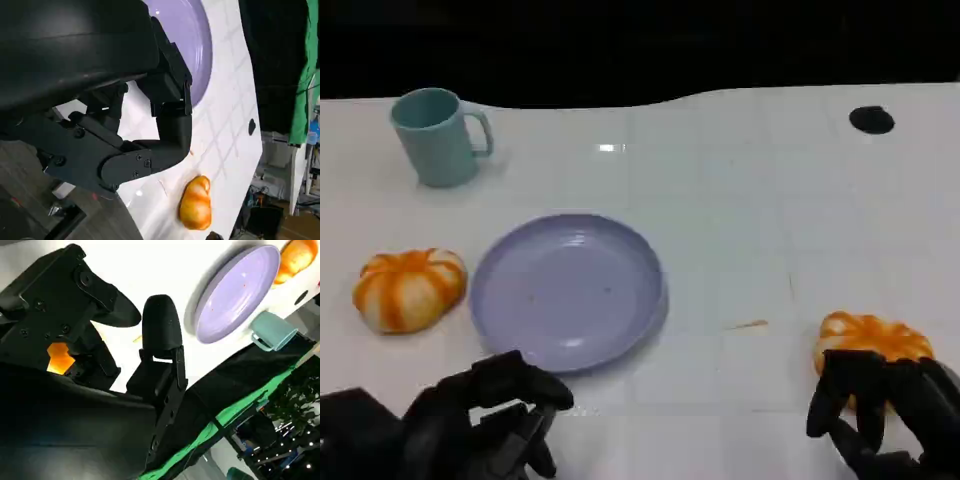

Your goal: Grasp the bread from the table and place it into the plate.

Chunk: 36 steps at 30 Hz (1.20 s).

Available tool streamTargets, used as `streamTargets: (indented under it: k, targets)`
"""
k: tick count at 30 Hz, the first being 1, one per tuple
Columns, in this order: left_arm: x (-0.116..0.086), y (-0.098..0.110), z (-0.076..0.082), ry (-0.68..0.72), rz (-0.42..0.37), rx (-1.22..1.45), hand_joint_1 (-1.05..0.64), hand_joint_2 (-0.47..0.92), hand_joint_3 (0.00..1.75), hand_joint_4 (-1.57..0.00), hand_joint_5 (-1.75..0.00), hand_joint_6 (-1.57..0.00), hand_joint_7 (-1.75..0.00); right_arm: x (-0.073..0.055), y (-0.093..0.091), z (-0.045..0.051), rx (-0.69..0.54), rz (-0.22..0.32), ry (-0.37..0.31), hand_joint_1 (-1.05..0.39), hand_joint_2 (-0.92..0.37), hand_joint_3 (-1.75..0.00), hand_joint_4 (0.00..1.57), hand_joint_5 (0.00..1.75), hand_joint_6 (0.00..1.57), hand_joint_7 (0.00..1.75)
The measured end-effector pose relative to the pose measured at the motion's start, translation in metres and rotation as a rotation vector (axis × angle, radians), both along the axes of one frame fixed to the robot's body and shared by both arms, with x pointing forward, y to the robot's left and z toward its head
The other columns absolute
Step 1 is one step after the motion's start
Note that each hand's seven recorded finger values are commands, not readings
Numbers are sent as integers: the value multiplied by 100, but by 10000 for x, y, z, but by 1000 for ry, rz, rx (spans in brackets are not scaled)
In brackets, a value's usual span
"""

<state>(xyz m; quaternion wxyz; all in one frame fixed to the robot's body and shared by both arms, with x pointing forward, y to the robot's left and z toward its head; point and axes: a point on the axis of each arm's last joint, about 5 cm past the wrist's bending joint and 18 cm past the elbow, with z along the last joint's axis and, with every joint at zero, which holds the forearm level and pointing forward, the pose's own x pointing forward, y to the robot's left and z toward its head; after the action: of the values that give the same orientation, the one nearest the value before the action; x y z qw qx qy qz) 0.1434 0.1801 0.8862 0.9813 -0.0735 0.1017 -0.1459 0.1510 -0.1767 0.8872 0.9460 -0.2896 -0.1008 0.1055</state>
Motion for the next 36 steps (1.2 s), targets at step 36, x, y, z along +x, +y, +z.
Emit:
streamTargets:
  k: [36]
  targets:
    - [0, 2, 2, -1, 2, -6, -39, 71, 75, -73, -164, -84, -111, 11, -8, 36, -2, -13, -6, -16, -18, -130, 83, 159, 87, 101]
